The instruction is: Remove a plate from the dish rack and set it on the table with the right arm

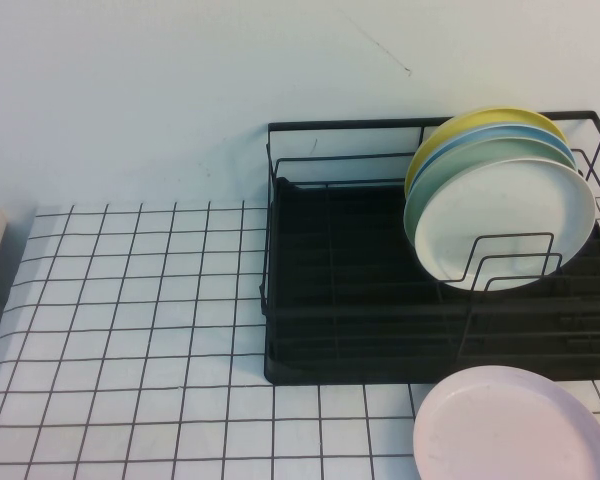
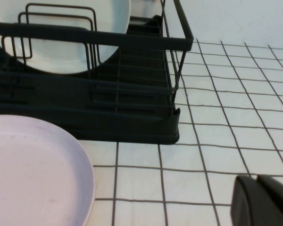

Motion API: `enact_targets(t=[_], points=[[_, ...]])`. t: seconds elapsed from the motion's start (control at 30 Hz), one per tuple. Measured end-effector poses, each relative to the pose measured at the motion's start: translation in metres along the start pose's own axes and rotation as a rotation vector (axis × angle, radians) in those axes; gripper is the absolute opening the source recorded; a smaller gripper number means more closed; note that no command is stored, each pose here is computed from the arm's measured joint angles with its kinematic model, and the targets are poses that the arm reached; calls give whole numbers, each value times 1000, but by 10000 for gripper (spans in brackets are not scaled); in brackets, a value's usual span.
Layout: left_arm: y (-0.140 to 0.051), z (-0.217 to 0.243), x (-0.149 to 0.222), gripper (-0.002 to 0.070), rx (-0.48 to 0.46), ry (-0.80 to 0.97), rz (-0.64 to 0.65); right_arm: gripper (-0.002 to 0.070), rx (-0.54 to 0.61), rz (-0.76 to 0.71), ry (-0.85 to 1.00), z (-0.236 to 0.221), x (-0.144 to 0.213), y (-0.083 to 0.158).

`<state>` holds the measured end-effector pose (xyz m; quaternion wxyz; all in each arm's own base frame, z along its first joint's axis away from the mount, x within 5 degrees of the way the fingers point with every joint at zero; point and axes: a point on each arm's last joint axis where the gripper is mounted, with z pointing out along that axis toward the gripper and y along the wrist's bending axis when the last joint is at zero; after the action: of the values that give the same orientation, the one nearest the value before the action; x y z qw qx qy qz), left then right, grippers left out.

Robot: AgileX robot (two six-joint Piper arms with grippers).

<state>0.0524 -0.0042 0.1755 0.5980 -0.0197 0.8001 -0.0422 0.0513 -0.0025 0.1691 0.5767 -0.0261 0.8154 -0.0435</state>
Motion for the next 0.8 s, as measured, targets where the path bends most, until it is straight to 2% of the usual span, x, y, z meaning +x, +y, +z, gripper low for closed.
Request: enact_targets(t=[0.6,0.8], points=[[0,0,0,-3,0,0,0,-3,-1,-1,-3,0,0,0],[0,0,0,-3,0,0,-4,-3,5,0,-69,1,-5,0]])
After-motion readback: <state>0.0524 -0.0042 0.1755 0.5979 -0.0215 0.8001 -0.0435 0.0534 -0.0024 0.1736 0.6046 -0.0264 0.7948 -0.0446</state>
